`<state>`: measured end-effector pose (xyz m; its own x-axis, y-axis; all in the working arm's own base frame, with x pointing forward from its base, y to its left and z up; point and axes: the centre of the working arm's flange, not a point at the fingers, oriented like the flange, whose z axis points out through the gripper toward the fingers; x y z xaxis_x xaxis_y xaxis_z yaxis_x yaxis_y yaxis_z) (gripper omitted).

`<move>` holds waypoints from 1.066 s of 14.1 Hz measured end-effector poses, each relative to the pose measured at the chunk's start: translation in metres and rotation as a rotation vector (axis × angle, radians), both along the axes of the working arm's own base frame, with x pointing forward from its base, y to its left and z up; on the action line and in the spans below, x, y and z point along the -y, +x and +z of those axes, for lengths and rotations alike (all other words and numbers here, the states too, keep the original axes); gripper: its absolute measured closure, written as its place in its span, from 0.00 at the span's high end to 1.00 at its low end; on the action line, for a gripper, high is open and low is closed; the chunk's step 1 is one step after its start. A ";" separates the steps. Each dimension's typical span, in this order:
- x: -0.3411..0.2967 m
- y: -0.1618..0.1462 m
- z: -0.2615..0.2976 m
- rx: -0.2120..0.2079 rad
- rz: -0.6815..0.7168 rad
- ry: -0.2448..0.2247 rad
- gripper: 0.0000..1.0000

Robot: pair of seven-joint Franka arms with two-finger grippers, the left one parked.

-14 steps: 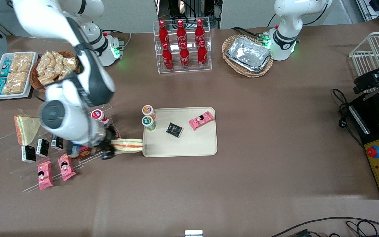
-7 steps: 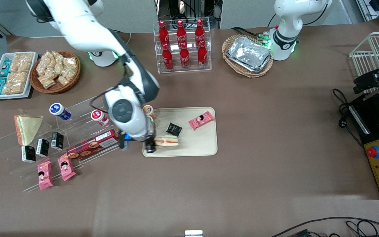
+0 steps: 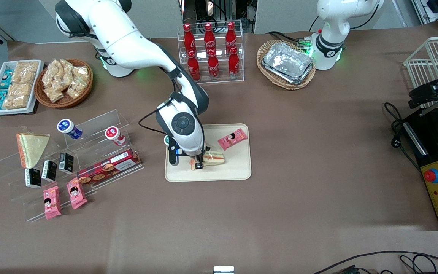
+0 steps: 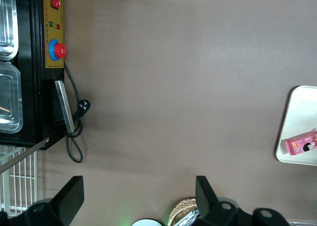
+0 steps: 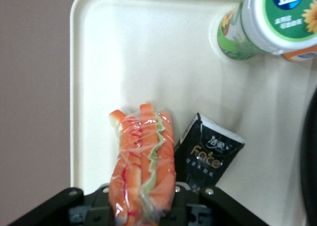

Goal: Place sandwich on tray
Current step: 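Carry the sandwich over the cream tray and lower it, then open the right gripper to release the sandwich on the tray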

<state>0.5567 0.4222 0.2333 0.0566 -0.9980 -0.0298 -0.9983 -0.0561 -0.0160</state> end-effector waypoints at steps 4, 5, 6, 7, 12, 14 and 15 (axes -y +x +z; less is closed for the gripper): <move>0.006 0.006 -0.003 0.007 -0.015 -0.004 0.20; 0.009 0.009 -0.002 0.011 -0.021 -0.003 0.20; 0.012 0.013 0.000 0.015 -0.029 -0.001 0.20; 0.016 0.017 0.001 0.018 -0.036 0.000 0.20; 0.020 0.021 -0.011 0.019 -0.044 -0.002 0.20; 0.020 0.022 -0.013 0.020 -0.044 -0.001 0.36; 0.019 0.022 -0.013 0.021 -0.045 -0.001 0.47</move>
